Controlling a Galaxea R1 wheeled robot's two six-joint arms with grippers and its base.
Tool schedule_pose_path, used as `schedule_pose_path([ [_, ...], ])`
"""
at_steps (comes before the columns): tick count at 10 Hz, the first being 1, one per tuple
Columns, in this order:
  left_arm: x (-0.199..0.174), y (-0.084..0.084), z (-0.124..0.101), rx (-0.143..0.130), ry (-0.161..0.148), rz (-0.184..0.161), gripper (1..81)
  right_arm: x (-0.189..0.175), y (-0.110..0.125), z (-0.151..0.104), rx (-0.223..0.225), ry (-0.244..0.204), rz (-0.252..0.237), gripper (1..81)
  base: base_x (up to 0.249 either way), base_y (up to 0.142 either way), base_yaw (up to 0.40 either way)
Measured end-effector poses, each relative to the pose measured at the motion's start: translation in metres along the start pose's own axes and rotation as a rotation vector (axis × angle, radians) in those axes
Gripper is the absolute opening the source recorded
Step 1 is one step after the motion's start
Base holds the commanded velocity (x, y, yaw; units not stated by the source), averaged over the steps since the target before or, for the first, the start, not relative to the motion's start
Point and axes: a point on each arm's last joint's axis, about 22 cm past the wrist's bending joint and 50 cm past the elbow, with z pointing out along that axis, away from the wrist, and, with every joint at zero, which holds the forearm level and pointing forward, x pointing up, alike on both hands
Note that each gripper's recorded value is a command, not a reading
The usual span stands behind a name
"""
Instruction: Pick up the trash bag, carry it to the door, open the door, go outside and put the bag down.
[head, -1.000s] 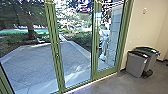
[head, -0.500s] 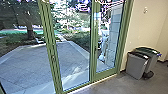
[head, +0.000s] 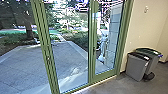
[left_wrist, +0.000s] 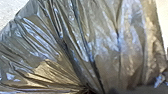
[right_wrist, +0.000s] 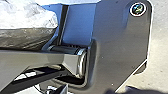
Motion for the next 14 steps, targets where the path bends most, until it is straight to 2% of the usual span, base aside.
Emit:
schedule_pose_path([
  [13, -0.0014, -0.0001, 0.0002, 0.001, -0.001, 0.002, 1.0, -0.0004, 0.0002, 0.0, 0.0, 0.0, 0.0, 81.1, 0.138, -0.066, 0.0],
  [14, 0.0, -0.0009, 0.0003, 0.004, 0.008, 0.003, 1.0, -0.0007, 0.0014, 0.0, -0.004, 0.0, 0.001, 81.1, 0.135, -0.062, 0.0],
])
